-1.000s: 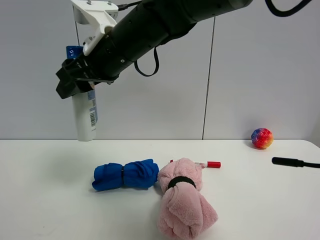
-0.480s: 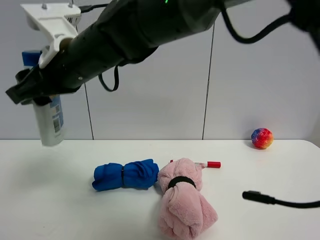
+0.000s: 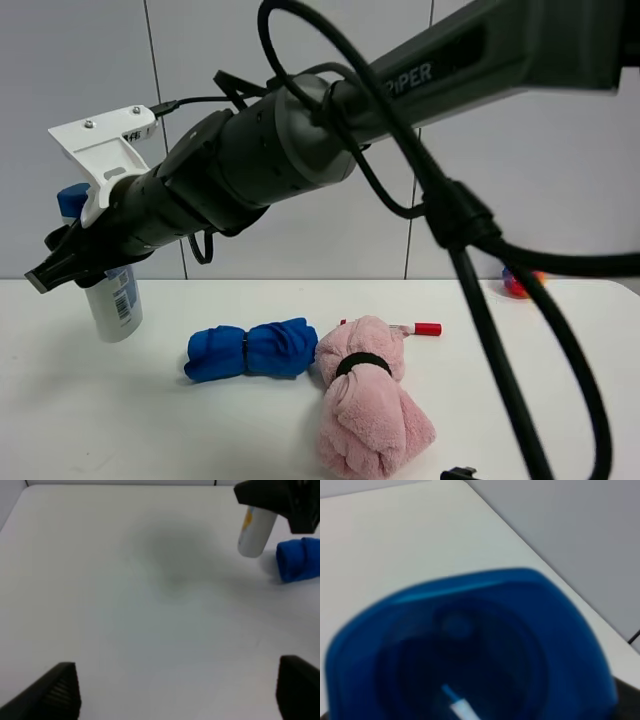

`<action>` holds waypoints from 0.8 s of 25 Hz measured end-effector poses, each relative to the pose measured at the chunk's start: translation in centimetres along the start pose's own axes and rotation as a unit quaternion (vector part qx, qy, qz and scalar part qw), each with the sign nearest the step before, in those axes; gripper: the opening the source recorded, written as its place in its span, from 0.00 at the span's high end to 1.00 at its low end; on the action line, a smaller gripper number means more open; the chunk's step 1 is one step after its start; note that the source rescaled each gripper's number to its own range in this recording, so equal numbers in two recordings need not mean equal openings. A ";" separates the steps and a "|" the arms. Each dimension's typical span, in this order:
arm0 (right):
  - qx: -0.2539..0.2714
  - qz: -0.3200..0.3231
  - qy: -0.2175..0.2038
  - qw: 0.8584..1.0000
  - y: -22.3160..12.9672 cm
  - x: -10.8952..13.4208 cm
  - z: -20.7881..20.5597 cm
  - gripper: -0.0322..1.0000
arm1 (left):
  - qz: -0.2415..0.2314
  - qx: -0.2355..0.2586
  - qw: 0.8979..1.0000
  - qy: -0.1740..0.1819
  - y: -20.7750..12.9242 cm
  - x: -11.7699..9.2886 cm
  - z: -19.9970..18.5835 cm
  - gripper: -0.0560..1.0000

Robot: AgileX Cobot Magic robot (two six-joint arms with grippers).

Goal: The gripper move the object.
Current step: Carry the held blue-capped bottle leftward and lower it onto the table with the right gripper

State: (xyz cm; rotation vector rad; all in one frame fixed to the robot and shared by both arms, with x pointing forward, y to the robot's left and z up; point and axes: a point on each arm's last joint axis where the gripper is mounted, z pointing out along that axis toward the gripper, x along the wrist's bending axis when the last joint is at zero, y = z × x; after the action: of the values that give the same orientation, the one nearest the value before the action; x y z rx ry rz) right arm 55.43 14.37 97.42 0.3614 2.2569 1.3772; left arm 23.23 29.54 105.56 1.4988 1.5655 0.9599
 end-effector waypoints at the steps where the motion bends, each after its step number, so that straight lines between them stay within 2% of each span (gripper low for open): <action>1: -0.004 0.006 0.000 1.000 0.1 0.2 0.4 0.96 | 0.000 0.000 1.000 0.000 0.0 0.0 0.0 0.00; 6: -0.014 0.016 0.009 1.000 0.0 1.5 2.0 0.97 | 0.000 0.000 1.000 0.000 0.0 0.0 0.0 0.00; 10: 0.003 0.017 0.020 1.000 -1.6 2.4 3.0 0.97 | 0.000 0.000 1.000 0.000 0.0 0.0 0.0 0.00; 20: 0.022 0.028 0.029 0.999 -3.3 3.0 3.9 0.97 | 0.000 0.000 1.000 0.000 0.0 0.0 0.0 0.00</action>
State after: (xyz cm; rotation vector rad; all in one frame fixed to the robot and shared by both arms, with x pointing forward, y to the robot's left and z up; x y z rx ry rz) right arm 54.98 17.15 92.19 0.4080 2.3434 1.3849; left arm 23.23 29.55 105.56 1.4991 1.5659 0.9610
